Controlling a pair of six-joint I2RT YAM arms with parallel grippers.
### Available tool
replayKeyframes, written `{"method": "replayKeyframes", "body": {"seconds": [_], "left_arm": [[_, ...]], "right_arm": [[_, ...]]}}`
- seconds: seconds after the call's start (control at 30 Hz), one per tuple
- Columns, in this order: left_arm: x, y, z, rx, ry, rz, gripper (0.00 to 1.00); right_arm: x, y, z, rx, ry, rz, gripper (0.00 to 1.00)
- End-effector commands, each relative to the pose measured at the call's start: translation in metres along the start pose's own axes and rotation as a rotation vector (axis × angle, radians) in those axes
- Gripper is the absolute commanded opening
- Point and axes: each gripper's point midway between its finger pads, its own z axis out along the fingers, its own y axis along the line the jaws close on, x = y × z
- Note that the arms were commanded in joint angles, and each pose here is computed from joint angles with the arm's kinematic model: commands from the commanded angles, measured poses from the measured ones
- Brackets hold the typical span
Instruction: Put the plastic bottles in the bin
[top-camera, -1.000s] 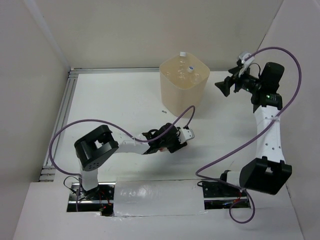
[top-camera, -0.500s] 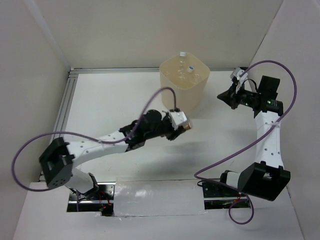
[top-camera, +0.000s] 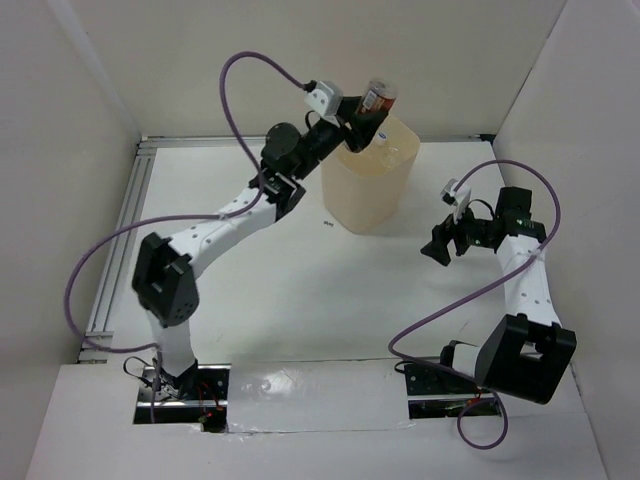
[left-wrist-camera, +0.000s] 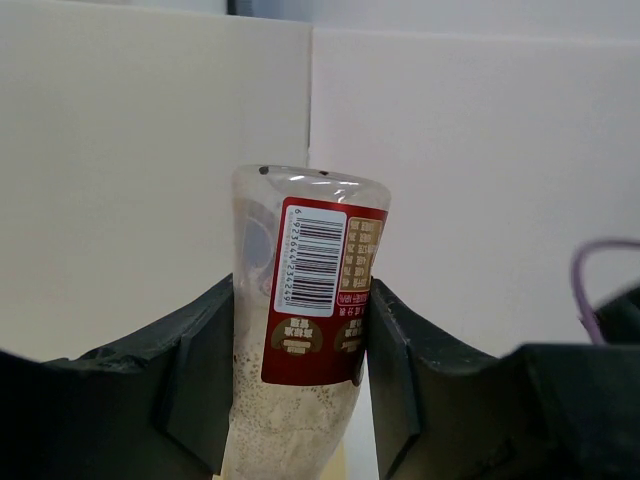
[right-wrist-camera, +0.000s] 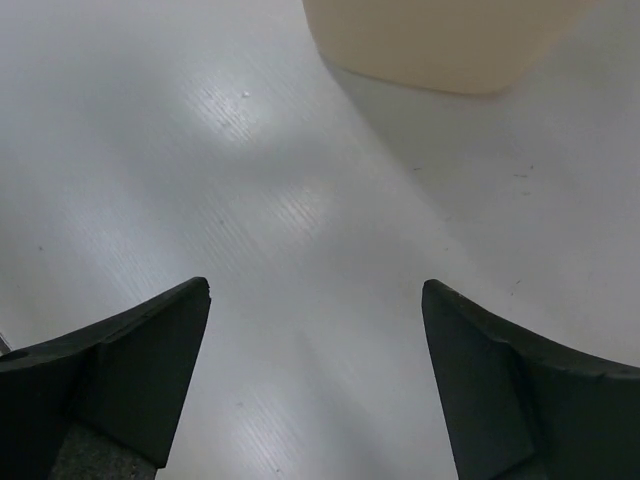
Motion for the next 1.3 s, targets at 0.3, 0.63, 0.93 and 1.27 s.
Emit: {"method": "replayKeyframes", "body": {"seconds": [0.3,0.63,0.93,1.27], "left_arm": [[0.053,0.072,0.059,-0.159,-0.025,-0.091,0.76],[-0.005,0.046,0.029,-0.077,-0.009,-0.073,0.99],[0.035,-0.007,-0.147,-0.052,0.316,-0.039,0.99],[0.091,0.015,-0.345,-0.323,0.508,-0.067,0.99]], "right_arm": [[0.014,0.010,-0.002,0.005,0.036,-0.021,1.00],[0.019,0.010,0.000,0.032,0.053,0.127,1.00],[0.031,-0.022,-0.016,0.281,0.090,0.384,1.00],[0.018,-0.037,-0.027,0.410,0.012,0.423,1.00]]}}
